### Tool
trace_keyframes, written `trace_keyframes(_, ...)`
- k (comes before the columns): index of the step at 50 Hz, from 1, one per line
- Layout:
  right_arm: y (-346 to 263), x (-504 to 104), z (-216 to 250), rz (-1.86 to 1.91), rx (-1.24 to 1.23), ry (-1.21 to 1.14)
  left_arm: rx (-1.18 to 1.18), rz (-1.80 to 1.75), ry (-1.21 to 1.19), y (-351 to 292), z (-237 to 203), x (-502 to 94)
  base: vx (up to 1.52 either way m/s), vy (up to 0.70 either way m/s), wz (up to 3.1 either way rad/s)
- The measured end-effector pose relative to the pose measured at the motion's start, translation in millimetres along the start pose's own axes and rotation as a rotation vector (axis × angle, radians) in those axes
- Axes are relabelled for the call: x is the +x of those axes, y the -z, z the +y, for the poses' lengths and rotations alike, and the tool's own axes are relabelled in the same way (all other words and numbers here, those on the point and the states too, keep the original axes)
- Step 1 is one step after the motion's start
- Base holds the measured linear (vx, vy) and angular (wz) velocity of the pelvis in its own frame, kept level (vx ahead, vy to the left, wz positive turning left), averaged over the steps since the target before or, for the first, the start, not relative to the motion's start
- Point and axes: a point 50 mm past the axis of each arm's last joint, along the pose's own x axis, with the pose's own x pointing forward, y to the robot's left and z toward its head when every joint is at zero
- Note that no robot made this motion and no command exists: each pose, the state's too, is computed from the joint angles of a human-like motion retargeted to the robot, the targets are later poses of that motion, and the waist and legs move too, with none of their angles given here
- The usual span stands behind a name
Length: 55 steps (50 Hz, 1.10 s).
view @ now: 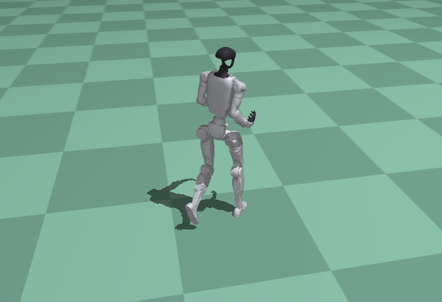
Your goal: Walk run
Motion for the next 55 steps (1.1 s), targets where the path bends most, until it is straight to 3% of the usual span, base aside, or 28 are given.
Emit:
trace_keyframes(8,-56.2,53.6,5.0,-0.207,-0.145,-0.09,-0.237,0.182,-0.181,41.1,-29.9,-44.9,0.65,-0.06,1.49)
trace_keyframes(16,-104.3,61.6,0.7,-0.334,-0.367,-0.137,-0.121,0.234,-0.118,35.0,-4.8,-57.0,0.54,-0.16,1.51)
trace_keyframes(22,-77.4,52.2,-5.3,-0.245,-0.295,-0.107,-0.126,0.182,-0.2,33.4,-3.8,-42.0,1.07,-0.52,0.63)
trace_keyframes(28,-25.3,35.0,-1.2,-0.041,-0.256,-0.091,-0.296,0.075,-0.385,37.3,-13.3,-13.9,0.95,0.21,1.62)
trace_keyframes(33,-7.7,8.7,-16.4,0.038,-0.225,0.02,-0.432,0.029,-0.27,37.3,-22.1,11.7,0.71,-0.03,2.54)
trace_keyframes(38,-0.9,-11.9,-21.8,0.032,-0.179,0.144,-0.281,-0.001,-0.07,20.3,-12.6,29.9,0.78,-0.28,3.59)
trace_keyframes(42,4.9,-17.5,-20.4,0.032,-0.137,0.196,-0.166,0.006,-0.051,13.4,4.4,31.8,0.76,-0.46,1.85)
trace_keyframes(50,-5.2,-7.3,-25.9,0.027,-0.176,0.161,-0.287,0.211,-0.278,53.5,8.3,-34.0,1.02,-0.25,0.67)
trace_keyframes(55,-23.6,14.0,-28.2,-0.076,-0.148,0.189,-0.324,0.489,-0.215,87.2,-17.1,-90.8,1.01,-0.45,1.02)
